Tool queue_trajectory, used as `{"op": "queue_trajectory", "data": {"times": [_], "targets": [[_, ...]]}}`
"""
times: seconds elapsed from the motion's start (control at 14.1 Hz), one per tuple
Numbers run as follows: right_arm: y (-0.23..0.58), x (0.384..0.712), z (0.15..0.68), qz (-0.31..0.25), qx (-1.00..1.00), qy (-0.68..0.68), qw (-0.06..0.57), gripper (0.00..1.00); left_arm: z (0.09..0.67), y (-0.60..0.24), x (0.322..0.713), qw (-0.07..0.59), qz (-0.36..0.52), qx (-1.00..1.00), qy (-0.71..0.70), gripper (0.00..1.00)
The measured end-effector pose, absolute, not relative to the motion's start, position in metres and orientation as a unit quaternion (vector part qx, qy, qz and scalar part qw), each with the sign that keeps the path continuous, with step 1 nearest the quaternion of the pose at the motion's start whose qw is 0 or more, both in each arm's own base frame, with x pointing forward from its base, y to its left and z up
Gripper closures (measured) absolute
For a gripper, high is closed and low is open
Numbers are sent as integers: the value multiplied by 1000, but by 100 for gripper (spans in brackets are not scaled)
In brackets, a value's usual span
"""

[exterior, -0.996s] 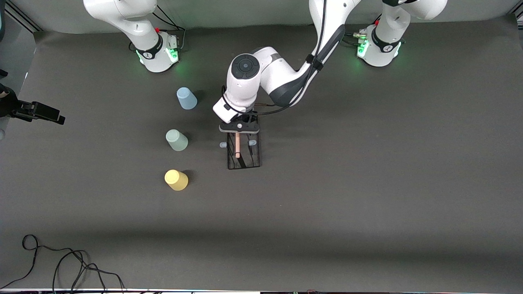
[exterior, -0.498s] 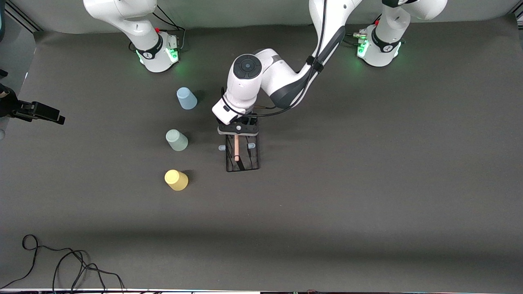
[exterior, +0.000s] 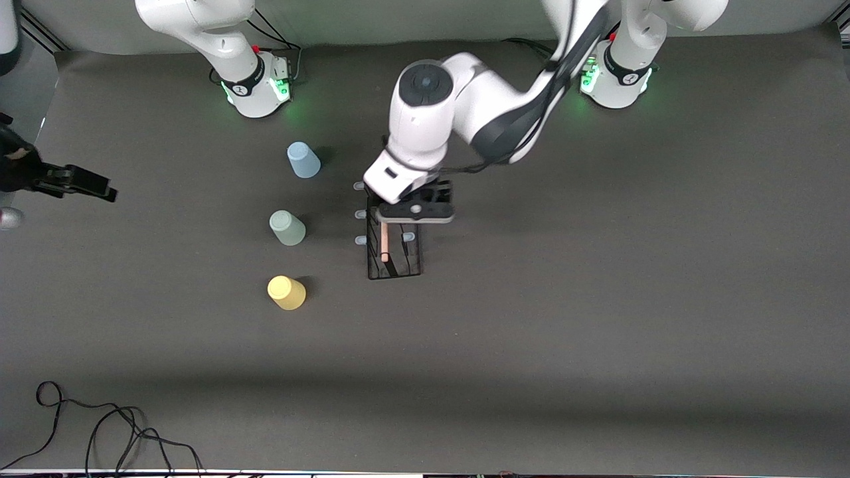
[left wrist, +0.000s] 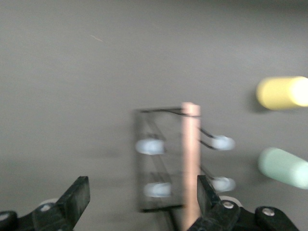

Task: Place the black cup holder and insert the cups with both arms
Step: 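Withdraw the left gripper while the right gripper reaches the green cup, then grasp the pale green cup with the right gripper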

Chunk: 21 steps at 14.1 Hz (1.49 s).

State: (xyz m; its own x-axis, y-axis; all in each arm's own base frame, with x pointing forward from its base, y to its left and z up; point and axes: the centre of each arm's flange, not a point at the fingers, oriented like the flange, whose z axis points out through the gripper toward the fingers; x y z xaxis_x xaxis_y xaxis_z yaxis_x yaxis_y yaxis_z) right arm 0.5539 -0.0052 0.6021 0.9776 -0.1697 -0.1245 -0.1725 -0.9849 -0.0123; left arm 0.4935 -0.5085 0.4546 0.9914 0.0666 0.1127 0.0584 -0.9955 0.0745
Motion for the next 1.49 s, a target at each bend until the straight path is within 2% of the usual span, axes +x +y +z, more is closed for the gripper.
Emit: {"op": "queue_trajectory", "data": {"times": [0.28,0.5,0.64,1.07,1.49], "targets": [[73,553,573,58,-991,121,26,0,519,-380,566,9,78,996,38,0],[91,541,506,46,-989,138,42,0,530,-280,616,20,68,996,52,6],[95,521,453,44,-988,138,45,0,528,-226,633,13,50,997,48,5],[117,465,328,20,-991,125,40,0,541,-99,622,6,0,1000,15,4],[128,462,251,-2,-991,129,29,0,571,-14,590,9,10,1000,-14,3]]}}
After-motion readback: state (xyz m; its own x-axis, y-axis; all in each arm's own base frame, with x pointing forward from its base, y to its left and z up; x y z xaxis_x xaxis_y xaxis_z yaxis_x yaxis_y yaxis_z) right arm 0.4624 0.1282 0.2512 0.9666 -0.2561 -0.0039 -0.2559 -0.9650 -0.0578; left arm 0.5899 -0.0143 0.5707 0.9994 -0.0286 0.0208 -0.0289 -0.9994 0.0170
